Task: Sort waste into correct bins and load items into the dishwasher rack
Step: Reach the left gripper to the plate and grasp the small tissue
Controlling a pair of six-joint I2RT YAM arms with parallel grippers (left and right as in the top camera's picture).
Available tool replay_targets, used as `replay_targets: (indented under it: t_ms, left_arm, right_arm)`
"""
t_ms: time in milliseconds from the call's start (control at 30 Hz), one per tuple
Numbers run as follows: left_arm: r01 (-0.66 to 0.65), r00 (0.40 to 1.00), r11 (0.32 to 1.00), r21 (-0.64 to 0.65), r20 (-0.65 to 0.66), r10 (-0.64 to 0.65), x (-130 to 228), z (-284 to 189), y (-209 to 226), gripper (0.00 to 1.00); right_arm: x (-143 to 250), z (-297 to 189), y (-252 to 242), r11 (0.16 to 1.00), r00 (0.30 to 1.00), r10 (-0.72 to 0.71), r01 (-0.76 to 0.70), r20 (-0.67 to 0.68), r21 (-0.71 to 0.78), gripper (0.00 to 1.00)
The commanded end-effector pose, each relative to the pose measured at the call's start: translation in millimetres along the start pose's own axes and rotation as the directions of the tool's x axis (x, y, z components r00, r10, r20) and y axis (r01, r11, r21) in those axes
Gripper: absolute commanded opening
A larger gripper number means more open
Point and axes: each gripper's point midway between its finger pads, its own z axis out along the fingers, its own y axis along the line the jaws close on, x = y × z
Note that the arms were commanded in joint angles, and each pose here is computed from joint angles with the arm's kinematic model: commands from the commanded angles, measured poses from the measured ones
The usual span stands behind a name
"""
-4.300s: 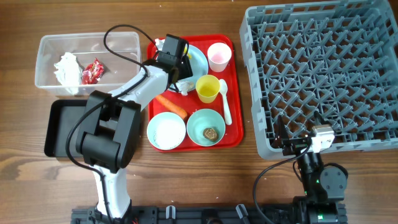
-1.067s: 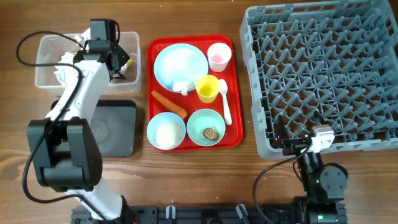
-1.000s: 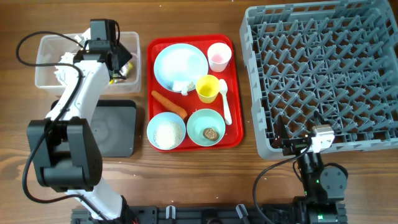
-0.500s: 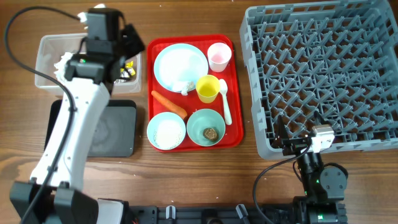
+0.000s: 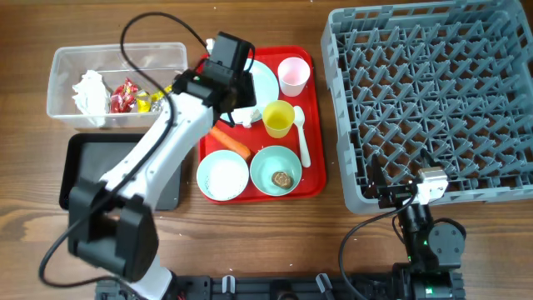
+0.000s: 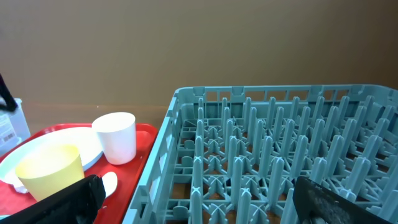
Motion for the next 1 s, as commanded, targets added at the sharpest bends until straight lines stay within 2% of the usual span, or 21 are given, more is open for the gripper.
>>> replay_targets:
  t_ms: [0,100,133,167,233,300,333,367,433,467,633,767,967]
  left_arm:
    - [-0.011,0.998,1.0,-0.025,-0.065,0.009,14,26,4,0.53]
    - [-0.032,0.996,0.999,-0.03,-0.08,0.029,18,35,5,0.71]
    - [-0.046,0.996,0.999,-0.03,-0.081,0.043,18,36,5,0.88]
    - [-0.058,0.995,0.998,-0.028,-0.079,0.055,17,36,5,1.0]
    - [-0.053,0.996,0.998,-0.03,-0.074,0.05,15,36,7,1.0]
    - [-0.041,0.997,0.999,-0.036,-0.072,0.038,12,37,13,1.0]
    - [-0.031,0.997,0.999,-0.027,-0.078,0.029,11,37,15,0.88]
    - [-0.018,0.996,1.0,-0.005,-0.09,0.017,11,37,15,0.65]
    - [0.004,0.994,0.999,0.033,-0.11,0.0,11,38,16,0.39]
    - [0.013,0.994,0.999,0.03,-0.11,-0.009,10,38,20,0.31]
    - [0.02,0.992,1.0,0.017,-0.126,-0.017,14,39,26,0.27]
    - [-0.002,0.987,1.0,0.015,-0.158,0.004,30,48,22,0.41]
    - [-0.001,0.98,1.0,0.002,-0.199,0.002,47,70,26,0.56]
  right_arm:
    - [-2,0,2,1.0,1.0,-0.009,0.01,0.009,-0.014,1.0]
    - [-2,0,2,1.0,1.0,-0.01,0.01,0.009,-0.014,1.0]
    - [-2,0,2,1.0,1.0,-0.01,0.01,0.009,-0.014,1.0]
    - [-2,0,2,1.0,1.0,-0.01,0.01,0.009,-0.014,1.0]
    - [-2,0,2,1.0,1.0,-0.01,0.01,0.009,-0.014,1.0]
    - [-2,0,2,1.0,1.0,-0.01,0.01,0.009,-0.014,1.0]
    - [-2,0,2,1.0,1.0,-0.01,0.01,0.009,-0.014,1.0]
    - [-2,0,2,1.0,1.0,-0.01,0.01,0.009,-0.014,1.0]
    - [-2,0,2,1.0,1.0,-0.01,0.01,0.009,-0.014,1.0]
    - [-2,0,2,1.0,1.0,-0.01,0.01,0.009,-0.014,1.0]
    - [-2,0,2,1.0,1.0,-0.01,0.01,0.009,-0.014,1.0]
    - [-2,0,2,1.0,1.0,-0.01,0.01,0.01,-0.014,1.0]
    - [-2,0,2,1.0,1.0,-0.01,0.01,0.009,-0.014,1.0]
